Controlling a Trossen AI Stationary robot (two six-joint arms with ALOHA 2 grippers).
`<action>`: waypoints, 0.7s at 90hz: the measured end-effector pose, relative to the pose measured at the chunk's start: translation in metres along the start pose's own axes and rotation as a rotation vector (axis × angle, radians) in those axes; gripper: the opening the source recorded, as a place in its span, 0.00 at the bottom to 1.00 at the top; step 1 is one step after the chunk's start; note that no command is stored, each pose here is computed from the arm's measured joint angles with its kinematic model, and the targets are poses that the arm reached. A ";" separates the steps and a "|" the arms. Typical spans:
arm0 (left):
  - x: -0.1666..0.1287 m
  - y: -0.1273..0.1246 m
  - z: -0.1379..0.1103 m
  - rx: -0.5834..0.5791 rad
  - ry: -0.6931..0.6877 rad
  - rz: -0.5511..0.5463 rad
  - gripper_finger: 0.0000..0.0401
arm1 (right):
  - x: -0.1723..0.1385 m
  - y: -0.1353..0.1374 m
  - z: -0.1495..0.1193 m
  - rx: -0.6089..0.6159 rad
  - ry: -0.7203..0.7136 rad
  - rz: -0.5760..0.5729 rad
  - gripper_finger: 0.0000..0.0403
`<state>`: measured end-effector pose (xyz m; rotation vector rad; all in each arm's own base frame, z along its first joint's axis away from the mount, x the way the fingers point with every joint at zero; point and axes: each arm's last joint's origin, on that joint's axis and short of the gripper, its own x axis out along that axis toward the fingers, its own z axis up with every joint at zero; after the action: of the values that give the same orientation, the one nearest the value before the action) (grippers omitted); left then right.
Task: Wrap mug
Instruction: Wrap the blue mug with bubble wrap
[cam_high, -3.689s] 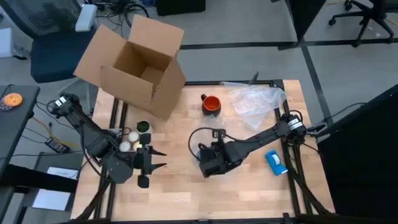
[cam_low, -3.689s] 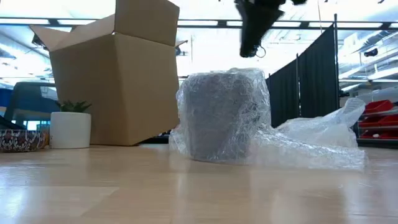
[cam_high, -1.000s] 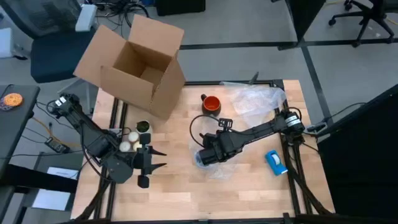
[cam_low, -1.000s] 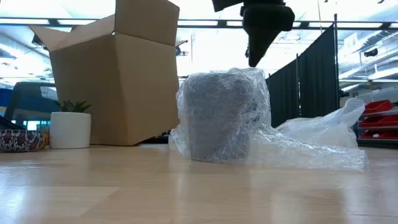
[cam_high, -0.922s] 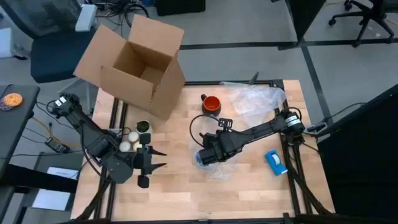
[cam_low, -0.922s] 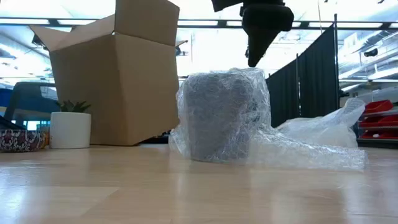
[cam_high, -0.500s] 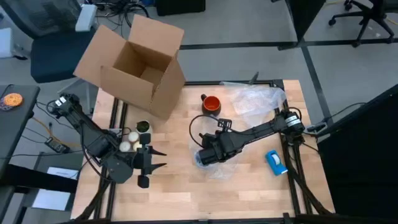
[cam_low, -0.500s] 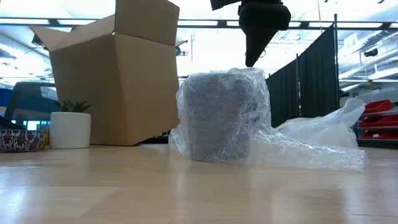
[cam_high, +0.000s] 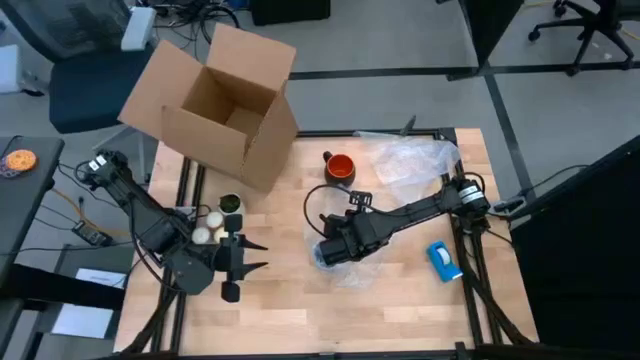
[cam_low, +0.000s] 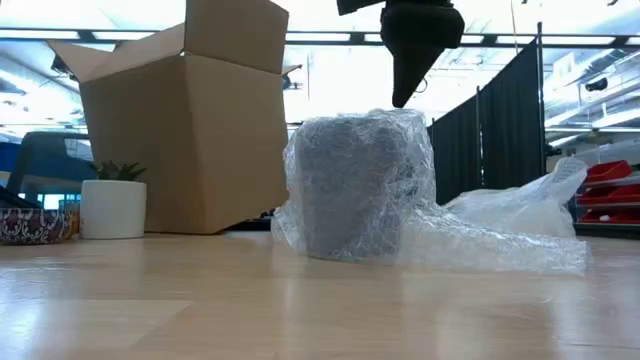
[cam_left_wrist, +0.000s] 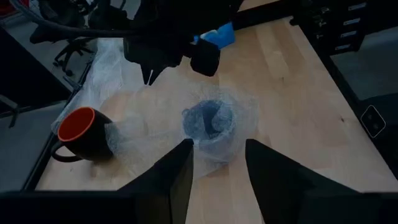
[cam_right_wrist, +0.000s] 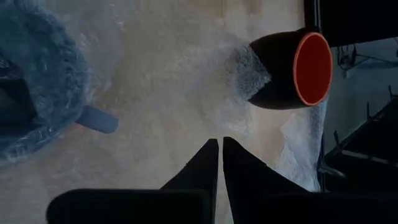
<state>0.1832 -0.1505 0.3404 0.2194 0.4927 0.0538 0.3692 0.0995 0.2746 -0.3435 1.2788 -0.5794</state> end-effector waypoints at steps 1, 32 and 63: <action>0.000 0.000 0.000 0.000 0.000 0.000 0.32 | 0.000 0.000 0.000 0.000 0.000 0.000 0.00; 0.000 0.000 0.000 0.000 0.000 0.000 0.32 | 0.000 0.000 0.000 0.003 -0.004 0.002 0.00; 0.000 0.000 0.000 0.000 0.000 0.000 0.32 | 0.000 0.003 0.005 0.006 -0.046 0.022 0.00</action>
<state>0.1832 -0.1505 0.3404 0.2194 0.4926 0.0538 0.3748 0.1012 0.2746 -0.3360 1.2354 -0.5537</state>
